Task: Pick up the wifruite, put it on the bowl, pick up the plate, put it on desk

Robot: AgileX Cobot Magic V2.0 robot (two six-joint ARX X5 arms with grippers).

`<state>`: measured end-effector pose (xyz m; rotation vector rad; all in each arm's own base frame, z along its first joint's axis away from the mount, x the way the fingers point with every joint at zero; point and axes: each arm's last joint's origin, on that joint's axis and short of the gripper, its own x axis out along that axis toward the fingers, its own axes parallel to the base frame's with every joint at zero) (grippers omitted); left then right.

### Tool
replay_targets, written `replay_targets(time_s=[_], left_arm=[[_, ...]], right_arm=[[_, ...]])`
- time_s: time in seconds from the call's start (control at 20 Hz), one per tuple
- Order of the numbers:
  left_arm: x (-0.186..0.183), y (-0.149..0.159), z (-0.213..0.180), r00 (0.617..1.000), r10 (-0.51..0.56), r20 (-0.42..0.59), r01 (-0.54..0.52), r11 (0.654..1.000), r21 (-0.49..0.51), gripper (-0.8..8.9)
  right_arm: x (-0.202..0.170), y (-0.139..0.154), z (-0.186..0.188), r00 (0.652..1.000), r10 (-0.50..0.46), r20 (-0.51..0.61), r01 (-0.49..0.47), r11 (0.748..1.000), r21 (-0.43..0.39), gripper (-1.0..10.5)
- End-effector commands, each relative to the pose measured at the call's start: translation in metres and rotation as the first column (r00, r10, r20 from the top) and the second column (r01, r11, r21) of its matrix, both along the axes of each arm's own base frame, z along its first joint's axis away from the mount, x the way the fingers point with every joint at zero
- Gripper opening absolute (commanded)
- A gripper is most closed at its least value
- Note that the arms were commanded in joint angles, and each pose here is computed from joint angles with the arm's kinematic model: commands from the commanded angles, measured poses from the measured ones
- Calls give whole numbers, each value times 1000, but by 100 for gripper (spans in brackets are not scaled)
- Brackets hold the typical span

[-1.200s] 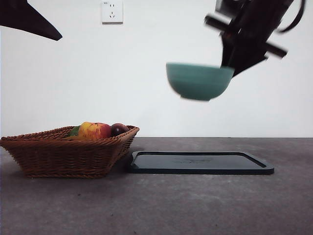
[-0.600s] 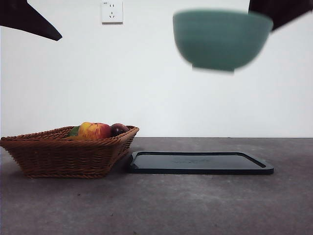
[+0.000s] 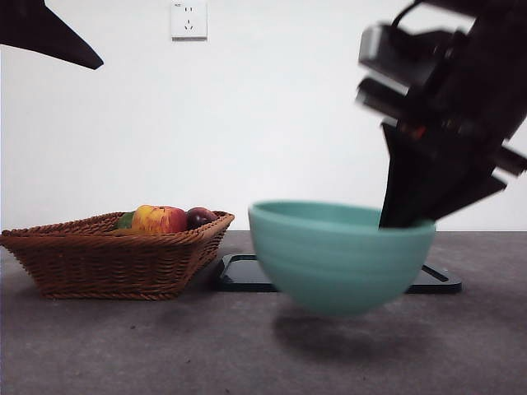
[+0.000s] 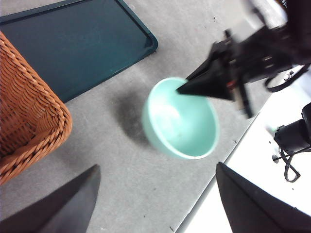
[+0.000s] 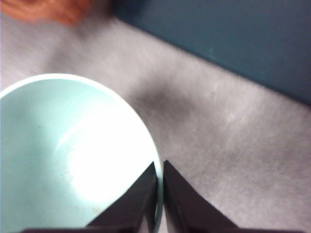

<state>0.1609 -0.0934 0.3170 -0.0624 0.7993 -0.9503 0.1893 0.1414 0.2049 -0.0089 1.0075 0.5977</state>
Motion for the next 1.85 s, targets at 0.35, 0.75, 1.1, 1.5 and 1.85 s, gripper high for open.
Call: replay_targets(time_s=[0.35, 0.75, 1.1, 1.5, 1.85], left_arm=[[1, -2, 6, 1000, -13, 25, 14, 1000, -9, 375], [1, -2, 6, 1000, -13, 26, 14, 1000, -10, 375], [1, -2, 6, 1000, -13, 26, 14, 1000, -10, 375], [1, -2, 6, 1000, -13, 25, 13, 1000, -10, 375], [1, -2, 6, 1000, -13, 25, 13, 1000, -10, 375]], right_arm=[[11, 14, -25, 999, -14, -34, 12, 998, -60, 5], [10, 13, -21, 999, -28, -26, 27, 999, -46, 246], [-2, 3, 30, 996, -34, 86, 31, 999, 41, 246], [-46, -29, 111, 978, 34, 204, -55, 993, 100, 246], [-84, -50, 125, 977, 159, 141, -187, 960, 208, 245]])
